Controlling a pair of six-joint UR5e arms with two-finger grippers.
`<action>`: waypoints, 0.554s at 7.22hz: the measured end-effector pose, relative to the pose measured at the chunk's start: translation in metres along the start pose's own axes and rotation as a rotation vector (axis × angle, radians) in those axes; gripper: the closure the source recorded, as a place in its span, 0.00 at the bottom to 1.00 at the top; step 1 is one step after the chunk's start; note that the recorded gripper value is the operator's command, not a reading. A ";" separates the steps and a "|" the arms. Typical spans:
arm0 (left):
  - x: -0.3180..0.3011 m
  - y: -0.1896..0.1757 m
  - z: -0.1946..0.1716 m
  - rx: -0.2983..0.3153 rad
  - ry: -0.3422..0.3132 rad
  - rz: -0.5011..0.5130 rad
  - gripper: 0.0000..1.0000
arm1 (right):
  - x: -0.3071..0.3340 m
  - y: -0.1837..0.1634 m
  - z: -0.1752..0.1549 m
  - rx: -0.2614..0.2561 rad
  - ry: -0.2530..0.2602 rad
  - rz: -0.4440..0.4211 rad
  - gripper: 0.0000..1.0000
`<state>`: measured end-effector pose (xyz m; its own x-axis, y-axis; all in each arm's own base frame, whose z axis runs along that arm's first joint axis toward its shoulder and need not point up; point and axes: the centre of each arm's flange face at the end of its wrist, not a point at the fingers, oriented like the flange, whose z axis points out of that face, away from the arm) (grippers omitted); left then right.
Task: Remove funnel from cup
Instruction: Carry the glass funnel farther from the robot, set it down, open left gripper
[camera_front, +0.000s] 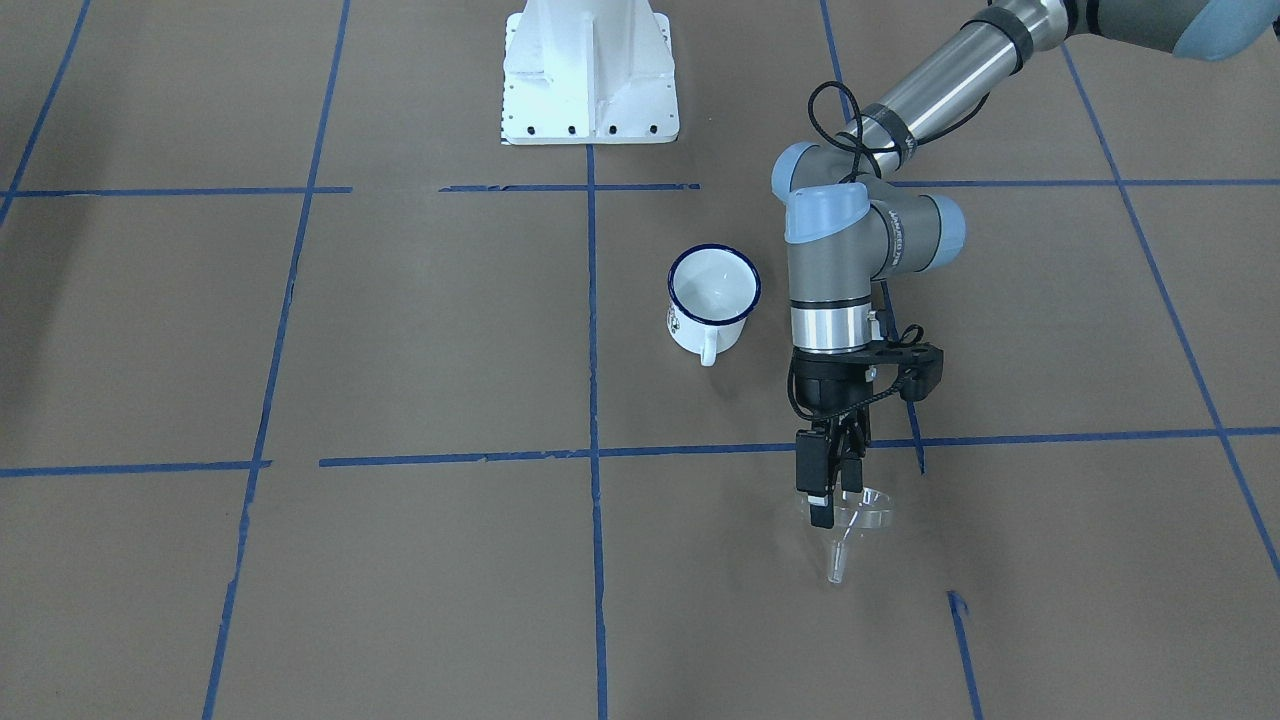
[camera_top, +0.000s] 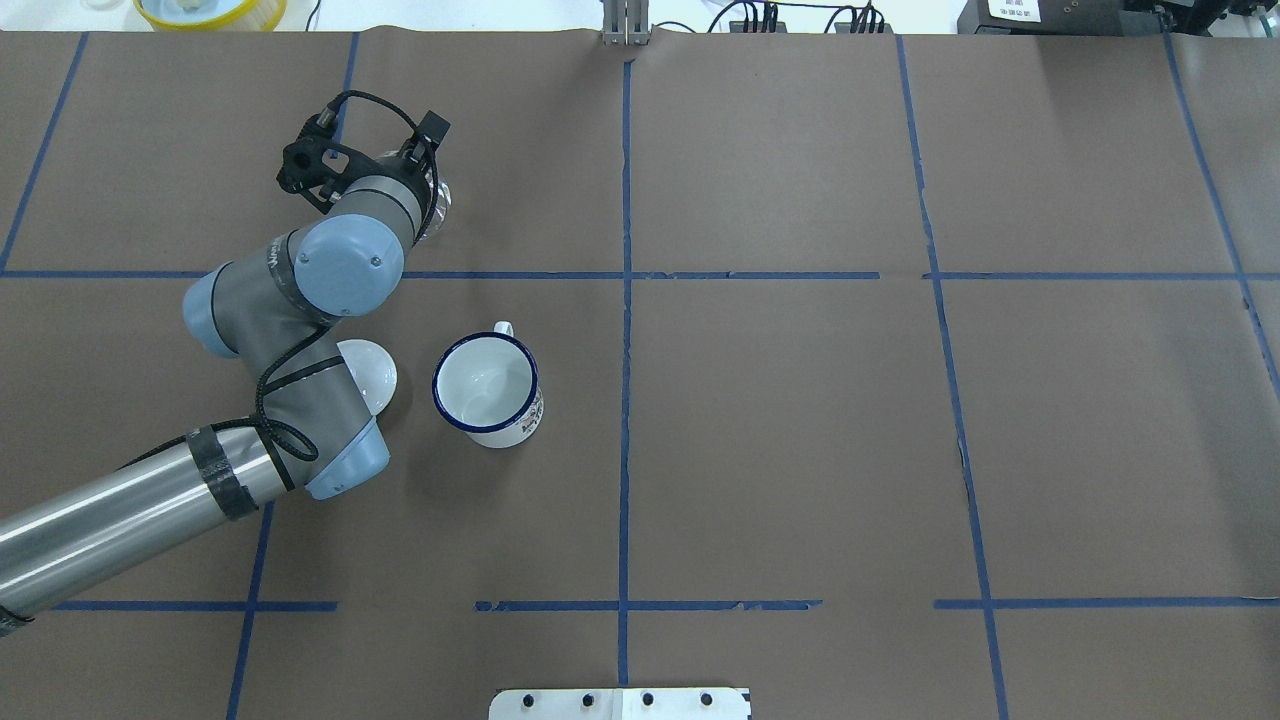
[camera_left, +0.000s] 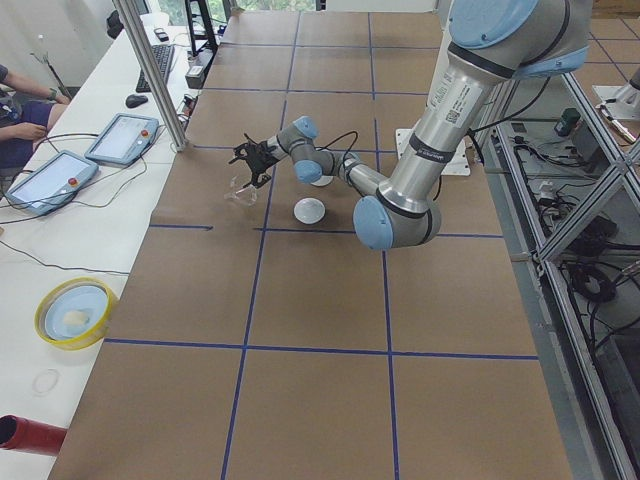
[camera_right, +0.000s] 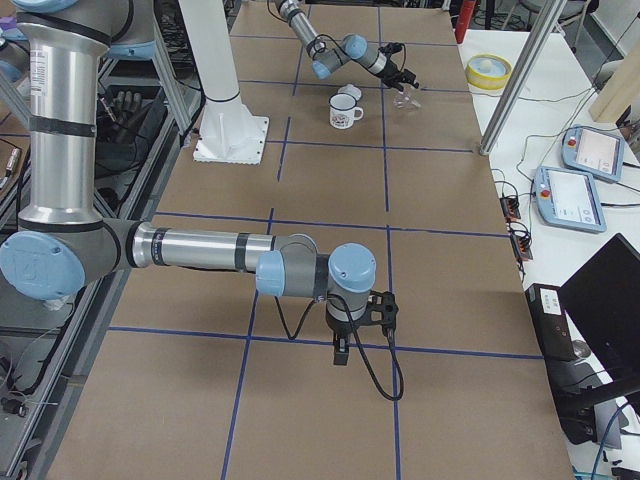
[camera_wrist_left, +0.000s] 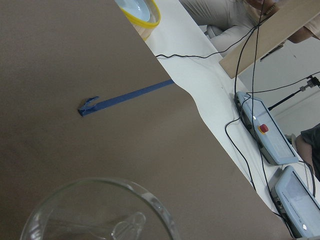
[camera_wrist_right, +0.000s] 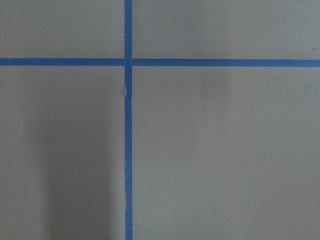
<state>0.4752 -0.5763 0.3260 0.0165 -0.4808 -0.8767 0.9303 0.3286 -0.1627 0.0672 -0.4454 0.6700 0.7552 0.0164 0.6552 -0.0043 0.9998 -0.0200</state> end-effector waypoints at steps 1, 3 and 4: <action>0.002 -0.010 -0.018 -0.019 0.023 0.043 0.00 | 0.000 0.000 0.000 0.000 0.000 0.000 0.00; -0.018 -0.032 -0.066 -0.143 0.014 0.158 0.00 | 0.000 0.000 0.000 0.000 0.000 0.000 0.00; -0.027 -0.039 -0.087 -0.206 -0.008 0.245 0.00 | 0.000 0.000 0.000 0.000 0.000 0.000 0.00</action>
<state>0.4061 -0.5054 0.3164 0.2344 -0.3734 -0.8976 0.8048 0.5924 -0.0363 0.0671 -0.4454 0.6700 0.7553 0.0165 0.6552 -0.0044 0.9998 -0.0201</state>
